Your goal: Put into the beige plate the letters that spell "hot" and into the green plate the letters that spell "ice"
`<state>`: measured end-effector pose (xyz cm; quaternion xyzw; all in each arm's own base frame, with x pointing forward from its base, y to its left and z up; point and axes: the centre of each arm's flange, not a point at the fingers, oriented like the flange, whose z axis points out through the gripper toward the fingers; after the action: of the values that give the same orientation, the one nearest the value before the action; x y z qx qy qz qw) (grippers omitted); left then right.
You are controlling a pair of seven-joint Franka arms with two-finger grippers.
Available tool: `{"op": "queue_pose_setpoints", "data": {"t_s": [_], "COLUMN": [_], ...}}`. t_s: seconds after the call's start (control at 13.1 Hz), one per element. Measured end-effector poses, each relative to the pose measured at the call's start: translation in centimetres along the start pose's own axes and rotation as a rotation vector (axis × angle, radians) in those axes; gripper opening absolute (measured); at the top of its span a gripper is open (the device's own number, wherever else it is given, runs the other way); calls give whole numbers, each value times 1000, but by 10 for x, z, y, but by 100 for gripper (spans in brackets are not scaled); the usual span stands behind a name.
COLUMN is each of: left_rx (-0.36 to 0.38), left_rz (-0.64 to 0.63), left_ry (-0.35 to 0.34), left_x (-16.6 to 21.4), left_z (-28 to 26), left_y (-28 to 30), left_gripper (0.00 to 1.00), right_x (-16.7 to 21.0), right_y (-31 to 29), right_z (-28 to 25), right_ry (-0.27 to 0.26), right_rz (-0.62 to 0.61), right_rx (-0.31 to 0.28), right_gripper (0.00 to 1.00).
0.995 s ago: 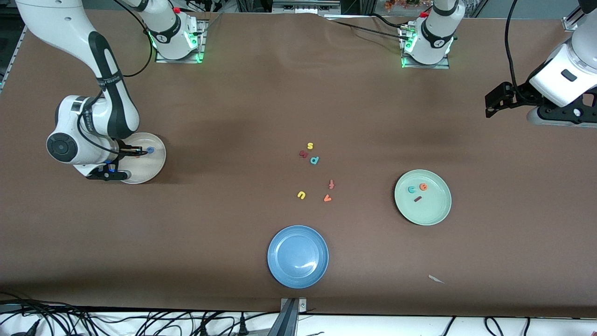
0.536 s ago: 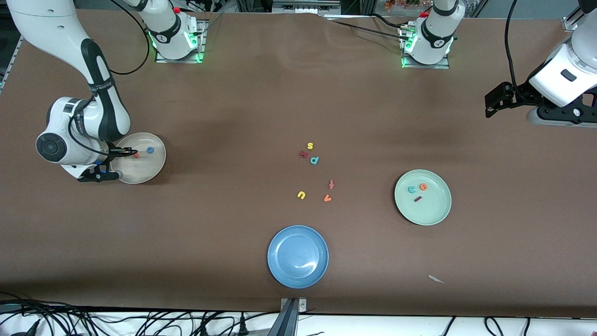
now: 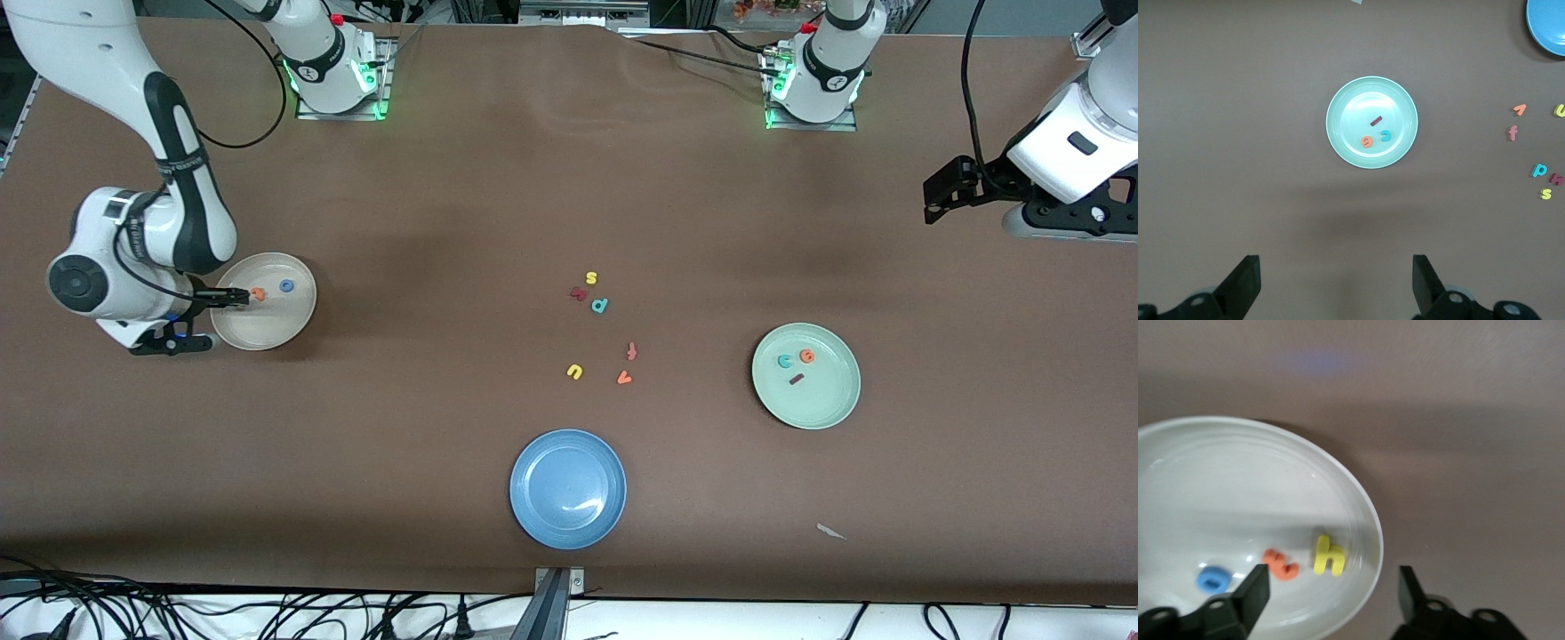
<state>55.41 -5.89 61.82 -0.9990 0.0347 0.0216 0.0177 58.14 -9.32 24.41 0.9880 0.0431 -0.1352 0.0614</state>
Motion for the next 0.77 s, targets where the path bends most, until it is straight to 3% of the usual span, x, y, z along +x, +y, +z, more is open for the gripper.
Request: {"op": "queue_pose_setpoints", "data": {"t_s": [0.54, 0.77], "left_rx": [0, 0], "left_rz": [1, 1], "left_ry": [0, 0], "left_x": [0, 0], "left_z": [0, 0], "left_y": [0, 0], "left_gripper": [100, 100], "right_x": [-32, -46], "right_y": [-31, -39], "right_z": [-240, -291], "right_ry": [118, 132], "right_rz": [6, 39], "right_rx": [49, 53], "right_gripper": [100, 100]}}
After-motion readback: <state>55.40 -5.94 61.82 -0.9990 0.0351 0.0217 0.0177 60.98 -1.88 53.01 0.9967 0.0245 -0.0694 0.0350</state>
